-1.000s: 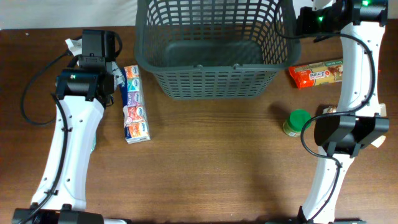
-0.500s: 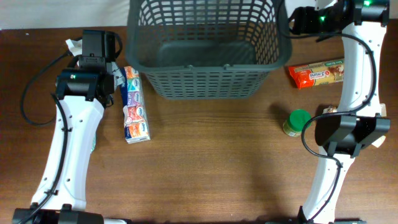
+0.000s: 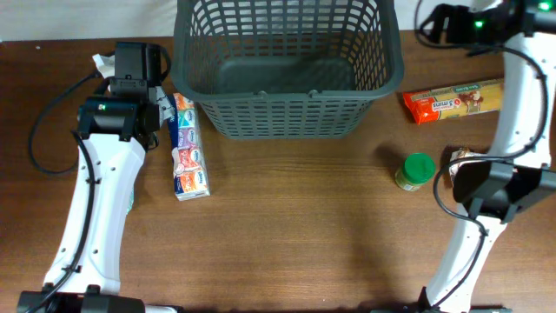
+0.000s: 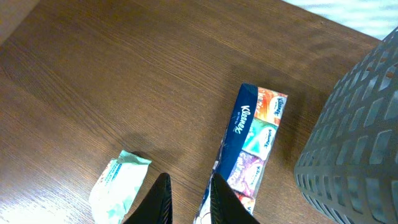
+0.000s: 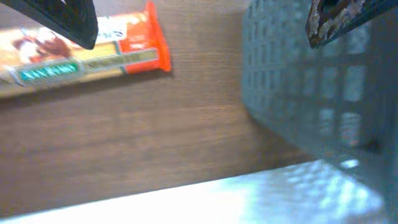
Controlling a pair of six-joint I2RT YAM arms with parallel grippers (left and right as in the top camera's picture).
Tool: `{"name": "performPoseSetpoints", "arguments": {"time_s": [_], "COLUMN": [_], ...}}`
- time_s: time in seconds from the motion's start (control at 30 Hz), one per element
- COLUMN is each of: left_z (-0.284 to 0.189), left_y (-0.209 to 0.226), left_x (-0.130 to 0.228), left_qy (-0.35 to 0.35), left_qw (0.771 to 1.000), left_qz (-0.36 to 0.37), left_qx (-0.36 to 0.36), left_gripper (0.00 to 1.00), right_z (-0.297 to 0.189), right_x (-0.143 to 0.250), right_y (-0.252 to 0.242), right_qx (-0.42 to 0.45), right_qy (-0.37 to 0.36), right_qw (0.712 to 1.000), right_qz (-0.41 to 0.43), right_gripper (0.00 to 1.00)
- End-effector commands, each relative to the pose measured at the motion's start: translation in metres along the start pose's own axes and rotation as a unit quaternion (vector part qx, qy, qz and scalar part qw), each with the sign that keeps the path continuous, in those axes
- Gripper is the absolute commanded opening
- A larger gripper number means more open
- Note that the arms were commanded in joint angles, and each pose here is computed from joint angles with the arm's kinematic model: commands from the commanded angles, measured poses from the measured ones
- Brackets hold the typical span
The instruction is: Pack container
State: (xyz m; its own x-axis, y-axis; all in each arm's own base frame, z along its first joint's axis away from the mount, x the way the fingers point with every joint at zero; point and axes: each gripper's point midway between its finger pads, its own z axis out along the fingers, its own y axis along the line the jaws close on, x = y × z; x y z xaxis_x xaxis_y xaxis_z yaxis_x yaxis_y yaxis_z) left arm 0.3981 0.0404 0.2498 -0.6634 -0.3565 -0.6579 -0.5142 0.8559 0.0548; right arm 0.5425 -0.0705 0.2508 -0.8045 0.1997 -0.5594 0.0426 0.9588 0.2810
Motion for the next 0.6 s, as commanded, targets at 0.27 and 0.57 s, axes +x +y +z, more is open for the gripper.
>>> {"name": "performPoseSetpoints", "arguments": {"time_s": [0.27,0.57], "left_z": [0.008,0.016], "left_y": [0.029,0.072], "left_x": [-0.014,-0.02], "left_qy": [-0.01,0.004], "left_qw": [0.999,0.997], "left_qz": [-0.002,-0.051], "left_qx": [-0.039,-0.055], "left_gripper": [1.0,1.0], "right_z": [-0.082,-0.124], "right_x": [0.008,0.034], "right_y": [-0.061,-0.05], "right_qx": [0.082,0.099], "right_qy": [-0.021,0.005], "right_qw": [0.993,0.99], "right_qz": [0.085,0.097], "right_gripper": [0.99,0.99]}}
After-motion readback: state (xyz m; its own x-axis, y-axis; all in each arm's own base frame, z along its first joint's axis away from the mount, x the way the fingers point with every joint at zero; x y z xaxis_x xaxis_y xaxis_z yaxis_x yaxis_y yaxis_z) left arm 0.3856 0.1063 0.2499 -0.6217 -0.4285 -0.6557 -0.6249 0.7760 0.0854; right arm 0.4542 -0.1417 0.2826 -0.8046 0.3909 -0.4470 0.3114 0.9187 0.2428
